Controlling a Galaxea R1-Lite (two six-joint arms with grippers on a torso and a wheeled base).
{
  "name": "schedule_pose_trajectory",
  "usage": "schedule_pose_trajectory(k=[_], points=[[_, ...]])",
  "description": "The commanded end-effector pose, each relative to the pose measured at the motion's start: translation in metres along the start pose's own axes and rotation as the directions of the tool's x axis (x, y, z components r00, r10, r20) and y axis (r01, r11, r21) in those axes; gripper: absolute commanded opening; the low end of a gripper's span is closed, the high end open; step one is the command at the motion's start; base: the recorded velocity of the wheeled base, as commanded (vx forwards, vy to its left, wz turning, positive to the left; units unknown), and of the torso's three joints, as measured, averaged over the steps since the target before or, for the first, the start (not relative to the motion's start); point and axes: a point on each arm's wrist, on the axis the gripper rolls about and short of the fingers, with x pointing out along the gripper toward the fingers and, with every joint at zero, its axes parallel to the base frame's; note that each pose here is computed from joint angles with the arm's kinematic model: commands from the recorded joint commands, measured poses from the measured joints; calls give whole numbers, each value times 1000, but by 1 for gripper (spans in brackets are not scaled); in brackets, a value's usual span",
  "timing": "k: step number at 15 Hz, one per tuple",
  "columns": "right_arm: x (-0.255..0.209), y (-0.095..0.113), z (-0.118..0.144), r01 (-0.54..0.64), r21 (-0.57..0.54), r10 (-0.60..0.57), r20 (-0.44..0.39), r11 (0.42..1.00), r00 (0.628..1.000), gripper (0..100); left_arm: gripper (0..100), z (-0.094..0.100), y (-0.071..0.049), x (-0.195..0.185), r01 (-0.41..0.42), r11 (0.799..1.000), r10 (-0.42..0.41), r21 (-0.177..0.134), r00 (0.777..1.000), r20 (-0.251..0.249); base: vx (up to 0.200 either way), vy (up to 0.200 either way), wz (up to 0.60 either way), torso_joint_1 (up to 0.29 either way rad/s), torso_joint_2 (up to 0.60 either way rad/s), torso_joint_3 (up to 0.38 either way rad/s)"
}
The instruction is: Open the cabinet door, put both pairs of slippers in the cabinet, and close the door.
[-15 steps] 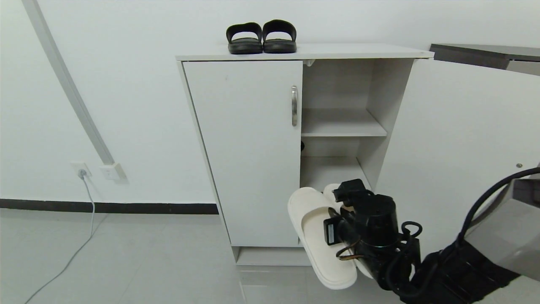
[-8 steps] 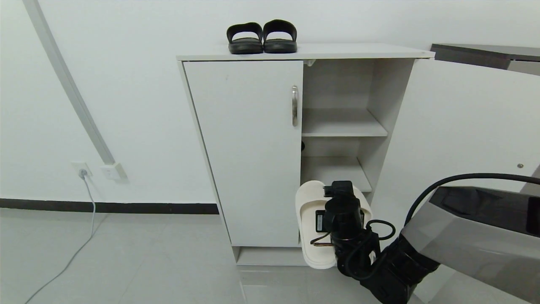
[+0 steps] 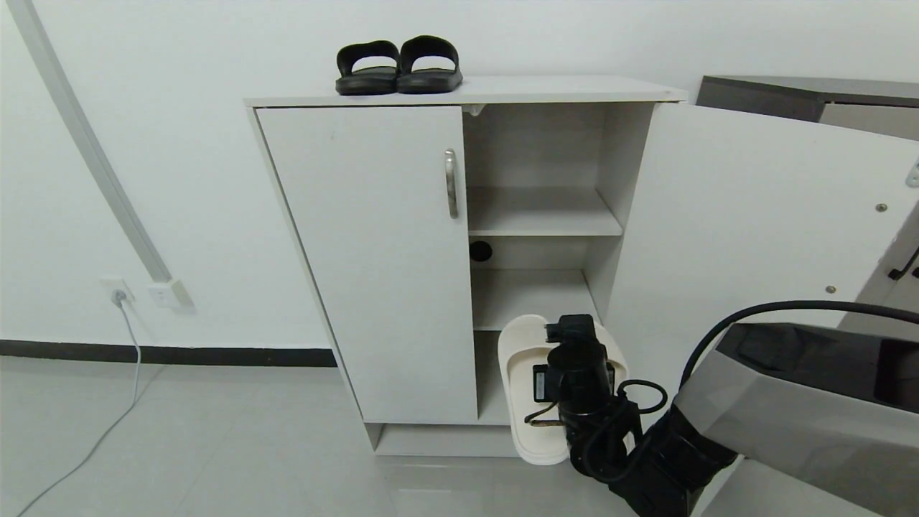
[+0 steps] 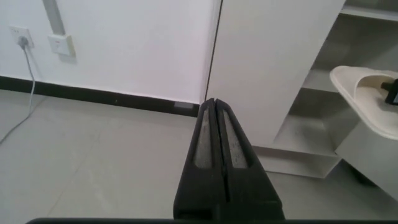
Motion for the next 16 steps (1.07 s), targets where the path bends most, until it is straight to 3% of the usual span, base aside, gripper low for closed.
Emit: schedule_pose_trajectory(k=[1, 16], points=[[2, 2, -2, -9, -3, 9, -2, 1000, 1000, 0, 0, 0, 0, 0, 0, 1000, 0, 0, 1000, -4, 0, 0, 0, 0, 0, 0], [15, 9, -2, -43, -25, 43, 9, 999, 999, 0, 0, 0, 0, 0, 1, 1000, -1, 0, 1000, -6, 0, 0, 0, 0, 0, 0]])
